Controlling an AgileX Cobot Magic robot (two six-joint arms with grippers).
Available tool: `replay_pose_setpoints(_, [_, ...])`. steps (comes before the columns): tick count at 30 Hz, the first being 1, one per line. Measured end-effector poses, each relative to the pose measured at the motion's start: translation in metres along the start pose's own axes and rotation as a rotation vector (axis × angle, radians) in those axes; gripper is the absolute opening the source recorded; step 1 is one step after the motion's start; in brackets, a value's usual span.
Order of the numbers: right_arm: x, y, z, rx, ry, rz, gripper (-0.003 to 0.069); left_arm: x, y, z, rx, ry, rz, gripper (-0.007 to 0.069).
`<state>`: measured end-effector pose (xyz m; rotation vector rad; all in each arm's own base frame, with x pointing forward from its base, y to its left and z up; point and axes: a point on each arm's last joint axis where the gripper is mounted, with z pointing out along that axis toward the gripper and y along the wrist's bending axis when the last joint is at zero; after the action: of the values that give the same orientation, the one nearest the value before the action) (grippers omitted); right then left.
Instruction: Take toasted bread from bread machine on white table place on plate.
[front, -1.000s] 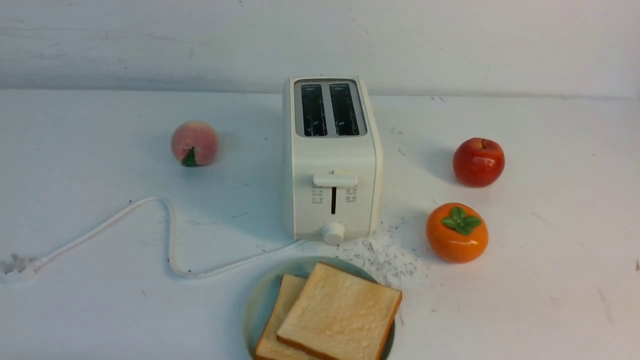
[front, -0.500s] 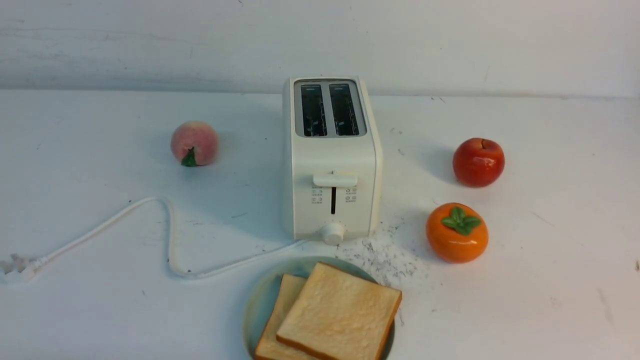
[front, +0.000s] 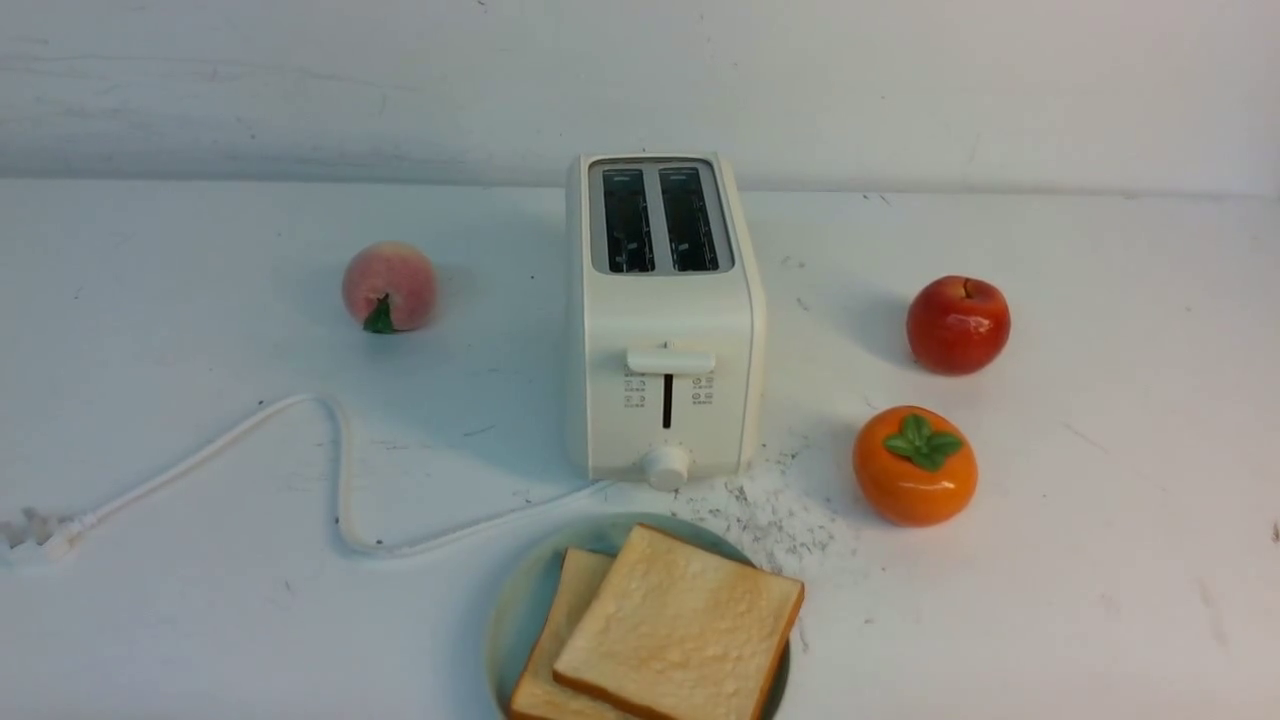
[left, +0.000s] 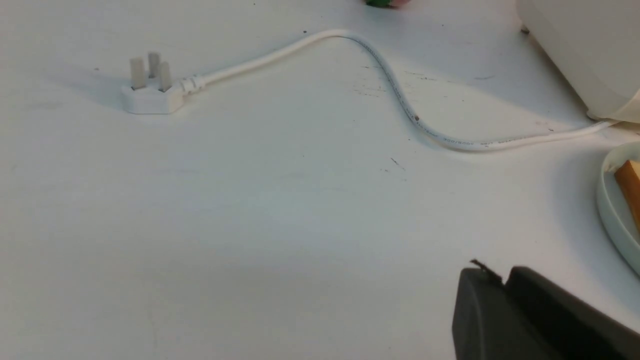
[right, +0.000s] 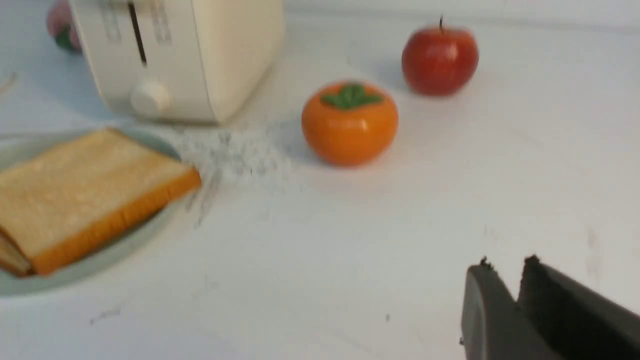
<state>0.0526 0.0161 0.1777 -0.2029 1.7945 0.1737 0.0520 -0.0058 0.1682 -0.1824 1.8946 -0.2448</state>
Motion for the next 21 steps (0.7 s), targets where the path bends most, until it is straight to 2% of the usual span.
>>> replay_pose_setpoints(8, [0.0038, -0.0038, -0.0012, 0.092, 0.063, 0.064, 0.012, 0.0001, 0.0, 0.0, 0.0, 0.0, 0.0, 0.0067])
replay_pose_setpoints(15, [0.0038, -0.004, -0.0013, 0.097, 0.065, 0.074, 0.0127, 0.0001, 0.0, 0.0, 0.0, 0.0, 0.0, 0.0074])
replay_pose_setpoints(21, [0.0044, -0.0064, -0.0017, 0.128, 0.069, 0.147, 0.0127, 0.0001, 0.0, 0.0, 0.0, 0.0, 0.0, 0.0077])
